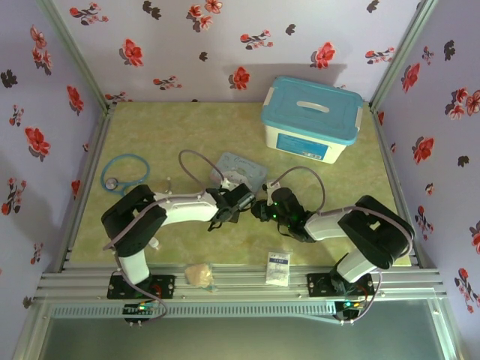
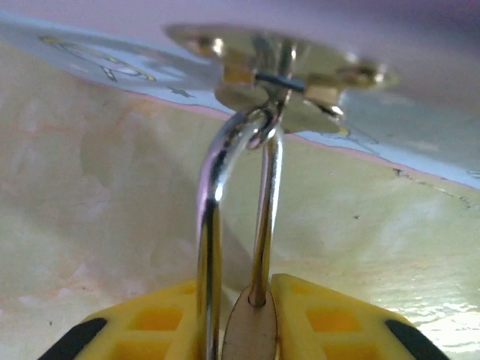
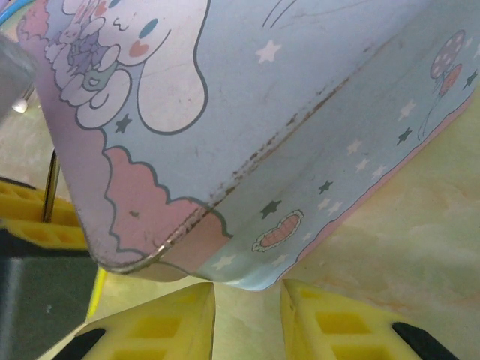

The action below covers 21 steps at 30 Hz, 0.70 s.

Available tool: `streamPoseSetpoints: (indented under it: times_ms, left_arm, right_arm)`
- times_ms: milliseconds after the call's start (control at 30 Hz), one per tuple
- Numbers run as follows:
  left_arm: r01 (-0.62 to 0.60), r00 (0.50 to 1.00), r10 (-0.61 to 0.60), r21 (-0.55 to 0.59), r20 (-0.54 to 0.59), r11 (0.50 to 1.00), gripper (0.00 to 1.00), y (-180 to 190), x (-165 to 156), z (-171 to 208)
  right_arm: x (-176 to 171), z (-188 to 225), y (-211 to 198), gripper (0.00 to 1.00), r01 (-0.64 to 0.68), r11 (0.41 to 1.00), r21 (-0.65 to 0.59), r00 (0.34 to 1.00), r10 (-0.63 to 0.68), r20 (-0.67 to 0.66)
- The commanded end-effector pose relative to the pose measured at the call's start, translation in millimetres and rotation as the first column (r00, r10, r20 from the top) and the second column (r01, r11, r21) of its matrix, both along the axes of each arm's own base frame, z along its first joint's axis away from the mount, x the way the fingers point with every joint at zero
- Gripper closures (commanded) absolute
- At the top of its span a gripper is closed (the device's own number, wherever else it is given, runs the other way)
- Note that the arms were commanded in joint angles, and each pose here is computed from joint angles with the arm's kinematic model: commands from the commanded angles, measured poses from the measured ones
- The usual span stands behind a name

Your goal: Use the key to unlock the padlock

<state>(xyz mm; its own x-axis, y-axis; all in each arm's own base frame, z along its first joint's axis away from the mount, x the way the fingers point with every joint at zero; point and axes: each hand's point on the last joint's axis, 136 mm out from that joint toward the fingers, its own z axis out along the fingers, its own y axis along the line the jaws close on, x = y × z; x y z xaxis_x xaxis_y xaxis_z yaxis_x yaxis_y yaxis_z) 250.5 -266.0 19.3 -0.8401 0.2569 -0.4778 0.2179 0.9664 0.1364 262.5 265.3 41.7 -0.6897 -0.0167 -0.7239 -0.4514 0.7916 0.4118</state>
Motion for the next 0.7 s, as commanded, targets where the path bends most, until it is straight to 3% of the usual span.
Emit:
streamPoseSetpoints:
  times_ms: [0,300,433,667]
  left_arm:
    - [0.047,0.996,-0.035,0.162,-0.077,0.986,0.72,23,-21,-16]
    - [0.076,0.997,-0.068,0.28,-0.038,0.957,0.77,17,-27,-9]
    - [0.094,0.995,-0.101,0.384,-0.002,0.918,0.8,17,-27,2]
    - [0.117,0.992,-0.123,0.343,-0.003,0.932,0.65,1,-33,2]
  right_arm:
    - [11,11,5,0.72,0.033,0.999,0.036,0.999,-0.034,0.027]
    - [9,3,7,0.72,0.034,0.999,0.034,0.999,-0.034,0.005]
    - [9,3,7,0.72,0.041,0.999,0.034,0.999,-0.041,0.004]
    - [13,3,1,0.72,0.081,0.996,0.025,0.997,-0.082,0.015]
